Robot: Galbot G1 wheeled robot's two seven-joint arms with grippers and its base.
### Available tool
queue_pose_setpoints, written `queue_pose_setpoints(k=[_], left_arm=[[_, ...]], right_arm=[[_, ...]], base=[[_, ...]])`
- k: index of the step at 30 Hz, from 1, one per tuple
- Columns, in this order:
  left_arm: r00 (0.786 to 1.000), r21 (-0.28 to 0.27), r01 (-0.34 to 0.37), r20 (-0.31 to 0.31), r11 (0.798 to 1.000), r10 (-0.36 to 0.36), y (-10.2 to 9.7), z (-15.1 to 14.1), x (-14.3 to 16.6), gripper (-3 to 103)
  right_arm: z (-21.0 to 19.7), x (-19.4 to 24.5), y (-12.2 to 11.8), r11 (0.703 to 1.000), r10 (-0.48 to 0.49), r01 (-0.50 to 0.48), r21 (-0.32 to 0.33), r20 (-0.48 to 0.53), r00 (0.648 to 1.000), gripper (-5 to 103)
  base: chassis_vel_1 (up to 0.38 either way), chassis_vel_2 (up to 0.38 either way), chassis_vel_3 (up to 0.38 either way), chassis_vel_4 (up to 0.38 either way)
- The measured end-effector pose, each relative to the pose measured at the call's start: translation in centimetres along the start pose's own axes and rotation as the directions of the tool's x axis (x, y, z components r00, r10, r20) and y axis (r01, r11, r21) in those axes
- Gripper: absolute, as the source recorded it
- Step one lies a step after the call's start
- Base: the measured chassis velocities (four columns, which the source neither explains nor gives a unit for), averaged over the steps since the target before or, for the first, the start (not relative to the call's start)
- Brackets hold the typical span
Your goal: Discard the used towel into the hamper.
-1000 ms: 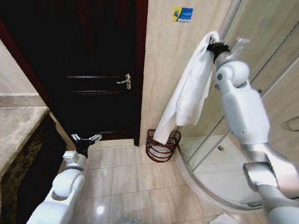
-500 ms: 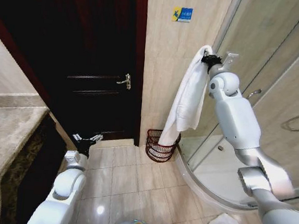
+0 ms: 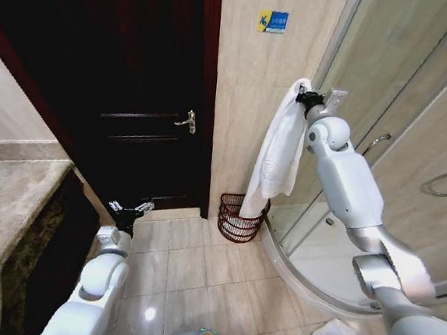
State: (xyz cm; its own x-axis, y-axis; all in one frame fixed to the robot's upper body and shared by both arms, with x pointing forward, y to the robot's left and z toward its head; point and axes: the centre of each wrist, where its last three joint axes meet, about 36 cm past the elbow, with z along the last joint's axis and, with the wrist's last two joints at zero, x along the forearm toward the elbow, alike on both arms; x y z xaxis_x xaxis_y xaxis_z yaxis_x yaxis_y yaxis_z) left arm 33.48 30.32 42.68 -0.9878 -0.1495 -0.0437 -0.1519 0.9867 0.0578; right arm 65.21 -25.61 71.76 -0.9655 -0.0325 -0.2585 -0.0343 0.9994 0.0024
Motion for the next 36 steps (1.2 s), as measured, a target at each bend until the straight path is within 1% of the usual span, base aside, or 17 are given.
queue_pose_setpoints(k=[10,18,36], left_arm=[[1.0,0.003,-0.003,0.002,1.0,0.003,-0.2,-0.1,0.0,100],[1.0,0.002,-0.002,0.004,1.0,0.002,-0.2,-0.2,0.1,100],[1.0,0.003,-0.004,0.005,1.0,0.004,-0.3,-0.3,0.2,100]], right_arm=[[-0.2,0.7,-0.3,1.0,0.0,0.0,0.003,0.007,1.0,5],[0.3,1.3,-0.8,1.0,0.001,-0.001,0.009,0.002,1.0,5],[-0.2,2.8,-1.3,1.0,-0.012,0.011,0.024,0.012,1.0,5]], base=[[0.0,0.0,0.0,0.0],[-0.072,0.067,0.076,-0.061],[-0.054,0.054,0.051,-0.056]])
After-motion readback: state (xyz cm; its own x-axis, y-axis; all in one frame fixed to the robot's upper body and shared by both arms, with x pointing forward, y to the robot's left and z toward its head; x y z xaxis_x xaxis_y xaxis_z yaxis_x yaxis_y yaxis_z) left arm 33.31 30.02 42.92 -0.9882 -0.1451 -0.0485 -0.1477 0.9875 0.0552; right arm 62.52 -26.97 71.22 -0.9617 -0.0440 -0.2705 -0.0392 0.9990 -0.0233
